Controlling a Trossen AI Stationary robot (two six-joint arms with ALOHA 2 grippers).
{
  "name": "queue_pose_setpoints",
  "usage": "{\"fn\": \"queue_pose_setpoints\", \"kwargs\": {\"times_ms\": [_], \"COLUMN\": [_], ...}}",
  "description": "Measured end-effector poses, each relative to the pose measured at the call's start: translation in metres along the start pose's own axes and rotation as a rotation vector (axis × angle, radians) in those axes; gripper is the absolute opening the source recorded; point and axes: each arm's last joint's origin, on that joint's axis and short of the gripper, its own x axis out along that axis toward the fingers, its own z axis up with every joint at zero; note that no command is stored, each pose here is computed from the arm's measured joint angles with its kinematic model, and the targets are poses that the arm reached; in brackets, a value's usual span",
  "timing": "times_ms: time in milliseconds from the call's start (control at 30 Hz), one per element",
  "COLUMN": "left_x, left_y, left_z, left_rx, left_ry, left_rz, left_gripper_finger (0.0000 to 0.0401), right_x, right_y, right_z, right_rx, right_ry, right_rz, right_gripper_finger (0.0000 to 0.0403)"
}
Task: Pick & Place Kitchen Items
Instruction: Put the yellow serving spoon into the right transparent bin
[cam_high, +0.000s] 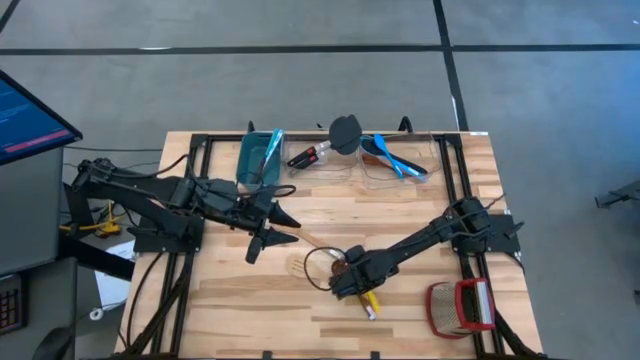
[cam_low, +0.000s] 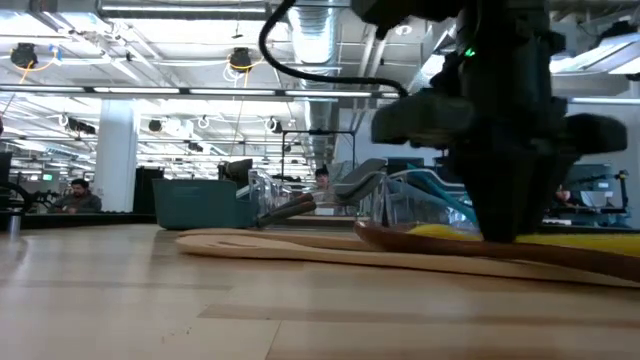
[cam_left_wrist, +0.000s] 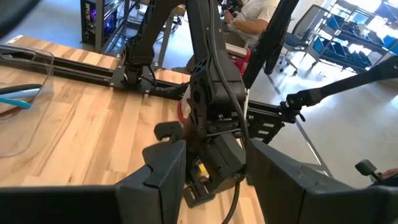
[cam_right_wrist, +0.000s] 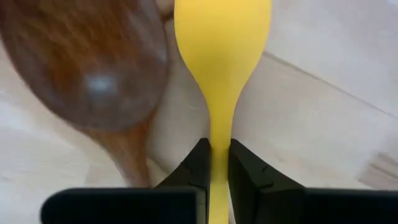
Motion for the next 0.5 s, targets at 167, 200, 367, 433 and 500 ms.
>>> {"fn": "queue_pose_setpoints", "kwargs": {"times_ms": [167,200,367,433,500], "left_x": [0.0,0.0,0.0,0.0,0.0], "left_y": [0.0,0.0,0.0,0.0,0.0], "left_z": [0.0,-0.001,-0.001,-0.001,-0.001], "left_rx": [0.0,0.0,0.0,0.0,0.0], "left_ry": [0.005,0.006,0.006,0.006,0.007], "left_rz": [0.002,0.002,0.002,0.002,0.003], "left_gripper_finger": [0.0159,0.0159,0.0159,0.0159,0.0159], "right_x": [-0.024,-0.03,-0.071,-0.086,-0.102], "right_y": [-0.008,-0.009,-0.023,-0.031,-0.039], "right_z": [-0.005,-0.006,-0.011,-0.012,-0.012], "right_rx": [-0.01,-0.014,0.004,0.017,0.028], "right_ry": [-0.003,-0.005,-0.111,-0.171,-0.23], "right_rz": [0.017,0.035,0.13,0.159,0.196], "right_gripper_finger": [0.0022,0.0022,0.0022,0.0022,0.0022]}}
